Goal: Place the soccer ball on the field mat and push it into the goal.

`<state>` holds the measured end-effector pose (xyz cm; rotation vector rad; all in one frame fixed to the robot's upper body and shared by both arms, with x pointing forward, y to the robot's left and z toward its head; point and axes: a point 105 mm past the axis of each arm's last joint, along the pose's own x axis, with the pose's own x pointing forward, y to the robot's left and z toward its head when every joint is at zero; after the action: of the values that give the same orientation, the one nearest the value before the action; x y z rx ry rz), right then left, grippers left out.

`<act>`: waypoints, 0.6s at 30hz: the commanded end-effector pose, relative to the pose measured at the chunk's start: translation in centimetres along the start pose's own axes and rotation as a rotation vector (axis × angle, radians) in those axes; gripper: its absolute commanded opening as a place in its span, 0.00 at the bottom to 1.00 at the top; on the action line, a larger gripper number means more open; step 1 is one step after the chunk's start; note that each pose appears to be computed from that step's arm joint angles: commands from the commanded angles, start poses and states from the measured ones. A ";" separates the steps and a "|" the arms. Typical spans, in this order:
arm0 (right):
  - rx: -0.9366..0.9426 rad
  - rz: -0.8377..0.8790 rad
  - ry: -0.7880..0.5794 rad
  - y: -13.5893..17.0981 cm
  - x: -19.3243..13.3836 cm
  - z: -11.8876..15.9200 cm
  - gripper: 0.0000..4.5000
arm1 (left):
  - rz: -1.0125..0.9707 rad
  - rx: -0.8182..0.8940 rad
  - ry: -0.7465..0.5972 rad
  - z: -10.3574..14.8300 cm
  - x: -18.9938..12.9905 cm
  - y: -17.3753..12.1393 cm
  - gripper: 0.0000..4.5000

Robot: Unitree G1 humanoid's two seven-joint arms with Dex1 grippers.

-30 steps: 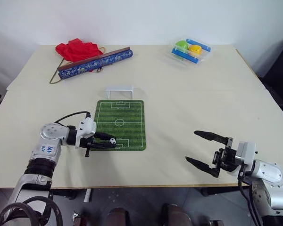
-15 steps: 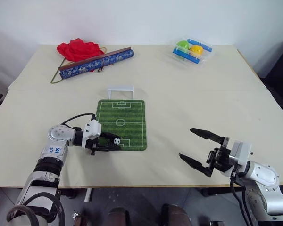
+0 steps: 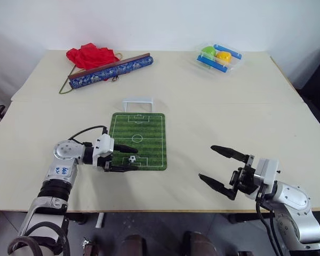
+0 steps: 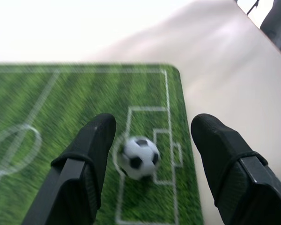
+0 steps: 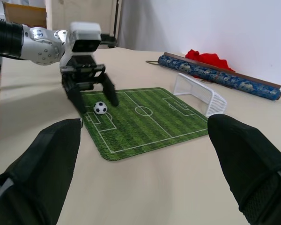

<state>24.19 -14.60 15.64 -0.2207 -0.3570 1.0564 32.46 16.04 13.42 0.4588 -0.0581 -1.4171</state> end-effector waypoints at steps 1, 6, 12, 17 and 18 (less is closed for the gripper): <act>-0.020 0.020 -0.043 0.3 0.4 1.2 1.00 | 0.049 0.064 -0.057 2.9 -1.7 0.3 0.68; -0.025 0.023 -0.042 -0.2 0.3 1.6 1.00 | 0.078 0.000 -0.017 4.4 -5.5 -1.7 0.68; -0.032 0.086 -0.025 -0.3 0.2 1.7 1.00 | 0.160 -0.226 0.132 -1.2 -10.0 -5.9 0.34; -0.054 0.159 -0.005 -0.6 0.3 1.1 1.00 | 0.134 -0.259 0.112 -2.5 -8.9 -7.3 0.00; -0.055 0.160 -0.003 -0.8 0.2 1.0 1.00 | 0.119 -0.261 0.093 -2.4 -8.3 -7.4 0.00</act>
<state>24.56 -14.26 16.72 -0.2784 -0.3675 1.2007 24.99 24.96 10.10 0.2801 0.2055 -1.2277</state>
